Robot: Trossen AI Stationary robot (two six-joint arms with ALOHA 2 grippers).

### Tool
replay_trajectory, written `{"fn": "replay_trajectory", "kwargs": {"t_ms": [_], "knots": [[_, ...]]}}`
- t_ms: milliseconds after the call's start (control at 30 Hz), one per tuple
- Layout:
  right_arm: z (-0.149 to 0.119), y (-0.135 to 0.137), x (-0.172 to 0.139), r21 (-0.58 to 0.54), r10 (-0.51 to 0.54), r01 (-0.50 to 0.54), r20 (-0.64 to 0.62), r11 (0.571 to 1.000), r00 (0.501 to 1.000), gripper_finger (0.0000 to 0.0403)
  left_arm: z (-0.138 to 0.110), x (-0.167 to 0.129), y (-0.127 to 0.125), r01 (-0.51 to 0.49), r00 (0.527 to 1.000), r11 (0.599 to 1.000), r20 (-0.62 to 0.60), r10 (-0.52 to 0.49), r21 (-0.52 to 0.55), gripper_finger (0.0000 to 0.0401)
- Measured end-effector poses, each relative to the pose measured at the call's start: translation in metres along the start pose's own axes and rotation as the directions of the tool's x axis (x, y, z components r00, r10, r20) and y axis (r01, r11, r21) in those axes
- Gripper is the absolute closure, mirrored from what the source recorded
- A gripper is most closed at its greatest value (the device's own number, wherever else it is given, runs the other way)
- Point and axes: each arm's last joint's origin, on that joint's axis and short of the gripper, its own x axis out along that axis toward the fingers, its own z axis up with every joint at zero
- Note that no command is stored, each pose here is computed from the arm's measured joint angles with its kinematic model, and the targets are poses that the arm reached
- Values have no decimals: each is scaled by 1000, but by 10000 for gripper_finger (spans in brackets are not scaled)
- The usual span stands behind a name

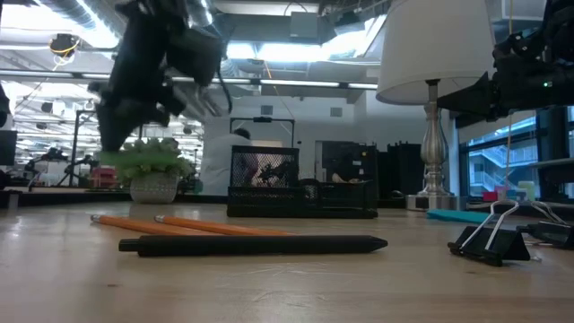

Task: Pick and place office supplies into organizer
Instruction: Put the green scissors into the black organizer

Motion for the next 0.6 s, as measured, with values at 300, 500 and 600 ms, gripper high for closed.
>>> {"fn": "replay_trajectory", "kwargs": {"t_ms": [300, 500, 600], "knots": [[0, 0, 0, -4, 0, 0, 0, 1000, 1000, 345, 7, -73, 29, -159, 929, 984, 349, 122, 78, 387], [0, 0, 0, -4, 0, 0, 0, 1000, 1000, 345, 16, -92, 25, -464, 770, 844, 594, 234, 270, 387], [0, 0, 0, -4, -1, 1, 1, 1000, 1000, 345, 21, -97, 18, -633, 655, 725, 687, 314, 272, 386]]}}
